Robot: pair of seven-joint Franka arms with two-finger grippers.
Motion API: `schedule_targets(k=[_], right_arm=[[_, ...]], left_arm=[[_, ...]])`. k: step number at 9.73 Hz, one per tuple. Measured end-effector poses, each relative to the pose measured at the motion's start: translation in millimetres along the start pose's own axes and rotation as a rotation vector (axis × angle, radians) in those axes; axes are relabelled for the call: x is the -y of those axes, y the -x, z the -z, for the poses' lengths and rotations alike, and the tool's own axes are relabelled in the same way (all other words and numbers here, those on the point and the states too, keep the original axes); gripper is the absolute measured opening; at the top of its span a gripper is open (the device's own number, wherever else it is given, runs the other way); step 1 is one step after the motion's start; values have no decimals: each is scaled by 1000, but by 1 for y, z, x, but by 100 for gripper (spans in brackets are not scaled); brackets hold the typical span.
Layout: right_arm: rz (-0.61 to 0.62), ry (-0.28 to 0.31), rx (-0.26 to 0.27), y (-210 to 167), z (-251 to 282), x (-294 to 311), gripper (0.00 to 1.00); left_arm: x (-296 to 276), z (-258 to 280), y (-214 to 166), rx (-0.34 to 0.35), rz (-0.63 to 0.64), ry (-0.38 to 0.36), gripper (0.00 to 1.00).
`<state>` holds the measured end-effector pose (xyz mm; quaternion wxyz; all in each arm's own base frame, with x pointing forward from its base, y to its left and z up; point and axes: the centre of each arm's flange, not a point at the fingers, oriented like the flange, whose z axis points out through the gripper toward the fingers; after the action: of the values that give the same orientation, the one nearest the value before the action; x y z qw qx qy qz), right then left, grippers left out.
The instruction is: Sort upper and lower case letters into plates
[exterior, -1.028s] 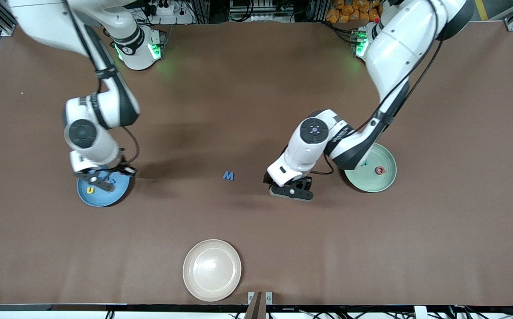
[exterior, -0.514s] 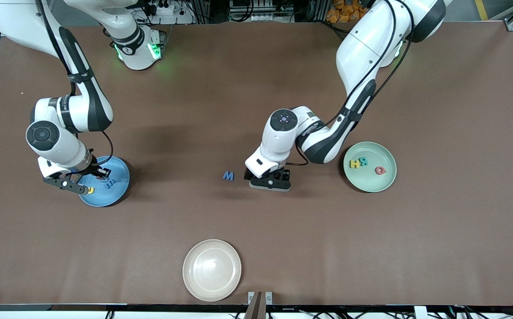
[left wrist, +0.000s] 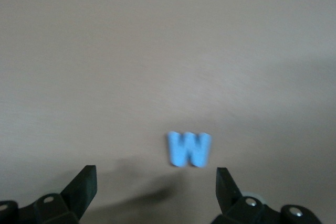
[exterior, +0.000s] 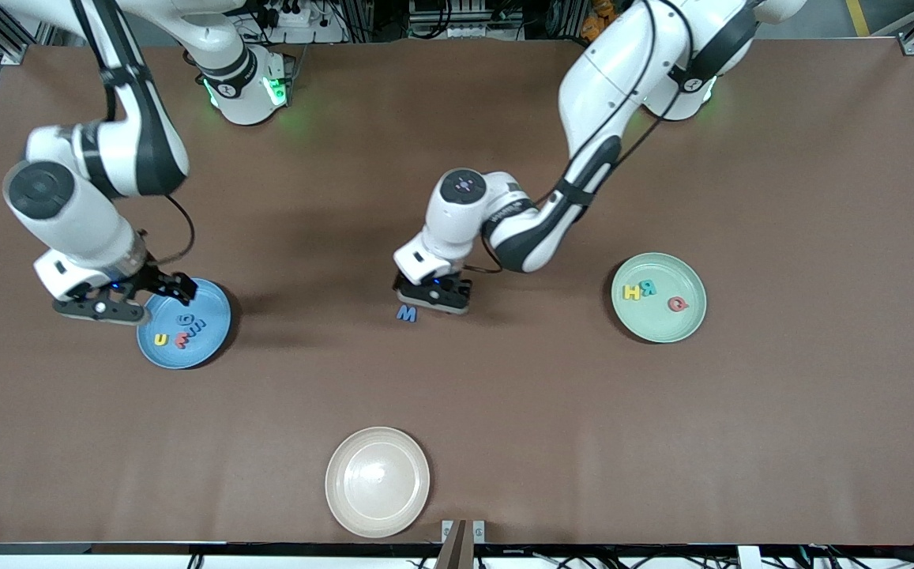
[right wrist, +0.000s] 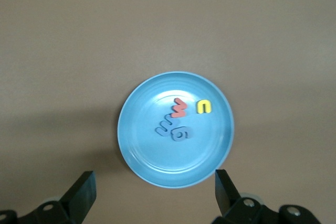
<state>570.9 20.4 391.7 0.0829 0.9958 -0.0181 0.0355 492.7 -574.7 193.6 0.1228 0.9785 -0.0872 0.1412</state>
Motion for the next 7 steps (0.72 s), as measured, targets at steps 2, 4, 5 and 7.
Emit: schedule_targets(k=[2, 4, 5, 7], right_arm=[[71, -68, 46, -6, 69, -31, 100], [113, -112, 63, -13, 130, -57, 100], [138, -115, 61, -14, 150, -60, 100], [198, -123, 60, -14, 188, -65, 100]], left_arm=[[-17, -14, 10, -72, -67, -7, 100], [-24, -21, 12, -108, -132, 2, 100], [-23, -24, 10, -114, -170, 3, 100], [-16, -32, 9, -119, -198, -11, 100]])
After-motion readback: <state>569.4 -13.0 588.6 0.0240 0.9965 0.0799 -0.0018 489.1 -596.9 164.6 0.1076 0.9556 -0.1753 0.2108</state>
